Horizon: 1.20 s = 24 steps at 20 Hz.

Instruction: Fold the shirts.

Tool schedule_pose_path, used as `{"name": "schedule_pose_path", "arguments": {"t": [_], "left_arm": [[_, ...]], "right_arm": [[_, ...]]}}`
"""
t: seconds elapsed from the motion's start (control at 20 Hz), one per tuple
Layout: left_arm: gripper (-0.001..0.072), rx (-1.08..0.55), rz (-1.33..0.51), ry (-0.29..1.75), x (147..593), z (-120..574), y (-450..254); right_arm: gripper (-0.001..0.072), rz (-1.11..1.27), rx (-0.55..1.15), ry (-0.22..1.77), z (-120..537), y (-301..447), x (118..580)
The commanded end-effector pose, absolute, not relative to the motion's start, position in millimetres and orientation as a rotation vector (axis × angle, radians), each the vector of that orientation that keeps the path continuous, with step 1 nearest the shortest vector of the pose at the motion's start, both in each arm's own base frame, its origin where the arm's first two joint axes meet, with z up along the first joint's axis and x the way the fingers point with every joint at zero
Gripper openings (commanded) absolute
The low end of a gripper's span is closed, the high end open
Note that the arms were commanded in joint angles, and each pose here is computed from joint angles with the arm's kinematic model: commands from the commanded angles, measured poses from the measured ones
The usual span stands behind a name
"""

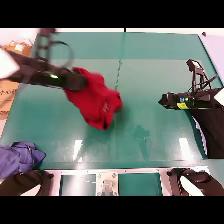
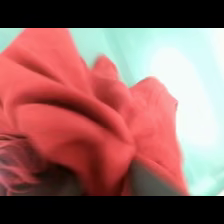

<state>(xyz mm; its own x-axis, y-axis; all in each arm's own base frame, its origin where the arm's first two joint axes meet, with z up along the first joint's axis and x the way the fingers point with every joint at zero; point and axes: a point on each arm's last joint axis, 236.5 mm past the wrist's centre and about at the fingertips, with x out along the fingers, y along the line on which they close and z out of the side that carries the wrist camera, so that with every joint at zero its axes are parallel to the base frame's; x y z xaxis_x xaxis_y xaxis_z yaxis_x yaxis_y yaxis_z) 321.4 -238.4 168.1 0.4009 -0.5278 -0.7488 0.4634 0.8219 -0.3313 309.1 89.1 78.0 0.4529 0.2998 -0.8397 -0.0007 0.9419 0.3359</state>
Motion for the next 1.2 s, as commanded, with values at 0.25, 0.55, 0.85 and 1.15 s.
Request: {"name": "schedule_pose_path", "arguments": {"t": [0.25, 0.55, 0.85, 1.15], "left_arm": [[0.0714, -0.001, -0.58, 1.284, 327, 70, -230], [0.0714, -0.128, -0.458, 1.276, 359, 35, -181], [0.0713, -0.19, -0.441, 1.32, 374, -45, -191], [0.0694, -0.205, -0.401, 1.254, 407, -65, -180]], "right_arm": [[0.0422, 0.18, 0.313, 1.223, 46, 90, 290], [0.0417, 0.209, 0.502, 1.42, -57, 123, 270], [0.0375, 0.407, 0.731, 1.46, -90, 180, 277], [0.0017, 0.47, 0.714, 1.477, -106, 188, 278]]}}
